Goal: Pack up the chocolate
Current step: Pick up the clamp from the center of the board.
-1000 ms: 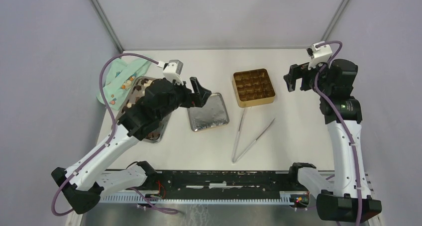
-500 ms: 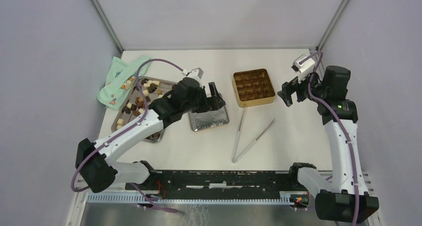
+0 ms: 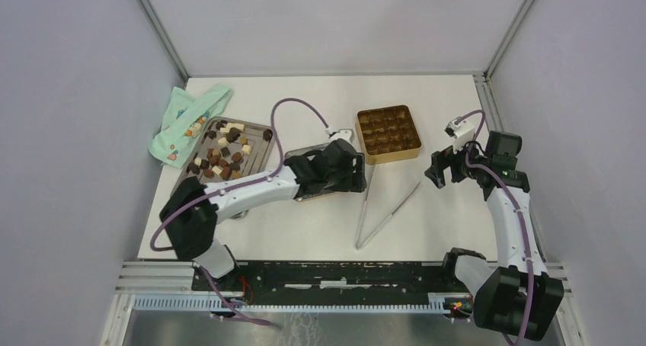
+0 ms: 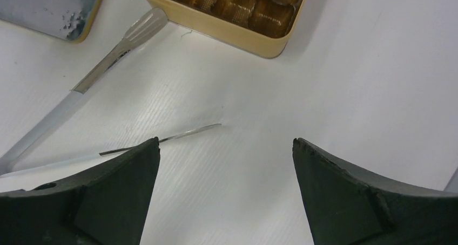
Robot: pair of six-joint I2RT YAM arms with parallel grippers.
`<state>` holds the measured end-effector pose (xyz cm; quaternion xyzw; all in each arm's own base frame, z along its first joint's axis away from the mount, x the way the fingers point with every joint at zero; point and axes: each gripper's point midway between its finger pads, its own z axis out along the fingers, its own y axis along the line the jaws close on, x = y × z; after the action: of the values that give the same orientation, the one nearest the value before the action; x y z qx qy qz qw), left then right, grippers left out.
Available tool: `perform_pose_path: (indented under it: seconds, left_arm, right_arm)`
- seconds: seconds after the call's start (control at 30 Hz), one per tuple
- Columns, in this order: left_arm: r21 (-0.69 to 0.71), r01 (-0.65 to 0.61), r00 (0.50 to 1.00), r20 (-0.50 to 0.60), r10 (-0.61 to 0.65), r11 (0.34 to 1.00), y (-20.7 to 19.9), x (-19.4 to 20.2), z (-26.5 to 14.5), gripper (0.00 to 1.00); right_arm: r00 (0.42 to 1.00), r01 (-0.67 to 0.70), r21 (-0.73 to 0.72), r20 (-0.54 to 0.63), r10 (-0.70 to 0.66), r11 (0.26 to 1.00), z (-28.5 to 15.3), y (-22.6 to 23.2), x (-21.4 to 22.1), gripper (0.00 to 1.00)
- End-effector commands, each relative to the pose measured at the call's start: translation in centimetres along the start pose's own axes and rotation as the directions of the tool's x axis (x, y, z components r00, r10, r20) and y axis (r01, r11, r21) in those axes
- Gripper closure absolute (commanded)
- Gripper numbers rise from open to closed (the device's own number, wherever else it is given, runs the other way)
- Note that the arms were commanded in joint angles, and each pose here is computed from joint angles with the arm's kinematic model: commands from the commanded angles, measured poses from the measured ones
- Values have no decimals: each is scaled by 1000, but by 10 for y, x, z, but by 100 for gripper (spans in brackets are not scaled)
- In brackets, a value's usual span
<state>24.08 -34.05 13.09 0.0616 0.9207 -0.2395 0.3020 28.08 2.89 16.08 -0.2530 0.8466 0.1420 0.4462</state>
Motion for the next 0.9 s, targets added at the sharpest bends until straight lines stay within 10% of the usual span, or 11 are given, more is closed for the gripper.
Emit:
perform_pose_path:
  seconds: [0.0,0.87]
  left_arm:
    - [-76,-95,995,26,97,993,-9,-12,28,28]
    - [-259,-362,926,-213,312,895,-1,60,103,87]
  right_arm:
    - [995,8,42,96,-12,999,1,-8,-11,2]
    - [991,-13,46,134,7,999,3,0,5,2]
